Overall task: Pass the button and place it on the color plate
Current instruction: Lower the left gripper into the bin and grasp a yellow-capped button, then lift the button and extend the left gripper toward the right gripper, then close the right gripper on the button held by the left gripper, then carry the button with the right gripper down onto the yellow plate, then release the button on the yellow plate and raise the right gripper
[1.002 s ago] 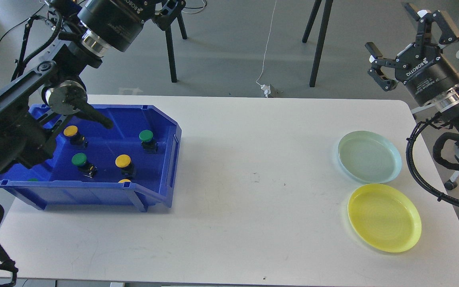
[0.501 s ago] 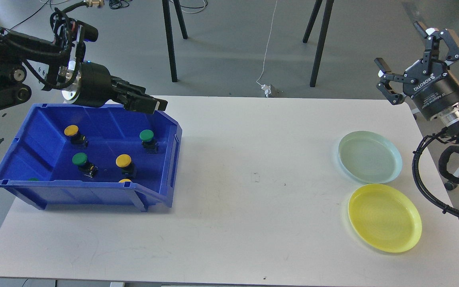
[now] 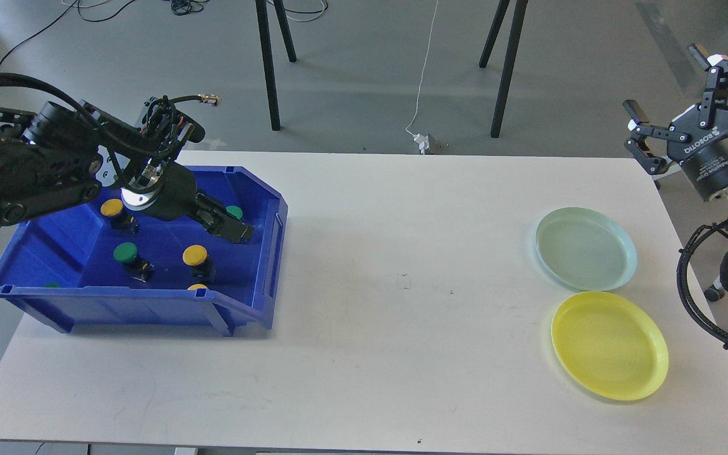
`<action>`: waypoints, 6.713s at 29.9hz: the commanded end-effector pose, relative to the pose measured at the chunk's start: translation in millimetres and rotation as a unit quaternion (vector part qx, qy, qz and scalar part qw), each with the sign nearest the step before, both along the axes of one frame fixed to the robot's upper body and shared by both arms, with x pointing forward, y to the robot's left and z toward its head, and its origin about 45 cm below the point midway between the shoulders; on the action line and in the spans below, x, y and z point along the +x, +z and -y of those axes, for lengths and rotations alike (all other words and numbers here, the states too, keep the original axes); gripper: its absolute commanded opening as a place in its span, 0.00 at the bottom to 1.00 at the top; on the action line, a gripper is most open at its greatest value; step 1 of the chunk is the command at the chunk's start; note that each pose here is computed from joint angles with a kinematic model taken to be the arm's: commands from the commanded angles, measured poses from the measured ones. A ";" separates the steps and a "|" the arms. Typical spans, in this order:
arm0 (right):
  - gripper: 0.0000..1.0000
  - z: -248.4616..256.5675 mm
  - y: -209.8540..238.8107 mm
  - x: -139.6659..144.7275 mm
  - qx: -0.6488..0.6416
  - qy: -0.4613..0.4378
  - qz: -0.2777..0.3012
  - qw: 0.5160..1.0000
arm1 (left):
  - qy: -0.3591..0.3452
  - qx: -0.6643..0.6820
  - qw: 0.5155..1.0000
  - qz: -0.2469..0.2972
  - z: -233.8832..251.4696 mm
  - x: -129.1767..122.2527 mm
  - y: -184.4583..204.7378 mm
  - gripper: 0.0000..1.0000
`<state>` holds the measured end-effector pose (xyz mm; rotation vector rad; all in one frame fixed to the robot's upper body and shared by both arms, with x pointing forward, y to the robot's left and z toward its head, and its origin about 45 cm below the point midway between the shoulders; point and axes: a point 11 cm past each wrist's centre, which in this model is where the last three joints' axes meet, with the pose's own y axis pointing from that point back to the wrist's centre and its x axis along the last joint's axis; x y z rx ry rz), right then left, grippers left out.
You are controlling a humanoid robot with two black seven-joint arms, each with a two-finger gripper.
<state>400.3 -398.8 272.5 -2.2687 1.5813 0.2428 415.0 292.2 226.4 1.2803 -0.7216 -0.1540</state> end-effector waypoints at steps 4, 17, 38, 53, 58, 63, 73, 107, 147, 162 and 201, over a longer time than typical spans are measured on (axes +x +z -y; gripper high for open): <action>0.99 -0.4 -3.8 -1.6 0.001 0.000 -0.004 1.000 | 0.022 0.013 1.000 -0.017 -18.1 -6.3 -23.5 0.83; 0.99 -0.3 -10.0 -4.1 0.002 -0.001 -0.011 1.000 | 0.063 0.045 0.997 -0.016 -48.0 -2.9 -56.1 0.84; 0.99 5.7 -23.0 -12.6 0.000 -0.007 -0.027 1.000 | 0.078 0.055 0.995 -0.019 -50.3 -2.9 -77.5 0.49; 0.99 7.5 -30.0 -16.9 0.001 -0.010 -0.035 0.999 | 0.077 0.041 0.996 -0.020 -41.1 0.0 -70.8 0.01; 0.99 7.5 -31.2 -17.8 0.000 -0.009 -0.037 0.999 | 0.118 -0.052 0.992 0.001 -38.1 11.4 -23.9 0.02; 0.99 7.3 -35.8 -22.9 0.000 -0.007 -0.045 0.999 | 0.126 -0.209 0.969 0.038 -31.2 -3.0 47.9 0.02; 0.99 -44.1 5.2 -62.5 -0.031 0.117 -0.023 0.992 | 0.097 -0.507 0.856 -0.030 68.4 -35.1 128.6 0.02; 0.92 -150.6 -5.5 -82.7 -0.041 0.285 -0.067 0.955 | 0.091 -0.572 0.798 -0.166 219.1 -26.0 50.5 0.04; 0.00 -128.6 -31.3 -86.9 -0.031 0.223 -0.103 0.969 | 0.098 -0.584 0.788 -0.167 217.1 -24.0 55.1 0.77; 0.00 -9.7 -161.2 -236.2 0.087 -0.036 -0.298 0.950 | 0.179 -0.619 0.762 -0.069 106.4 14.5 98.0 0.79; 0.97 -27.6 -80.1 -123.5 0.257 0.004 -0.135 0.957 | 0.188 -0.003 0.981 0.041 -159.9 -32.6 -26.5 0.80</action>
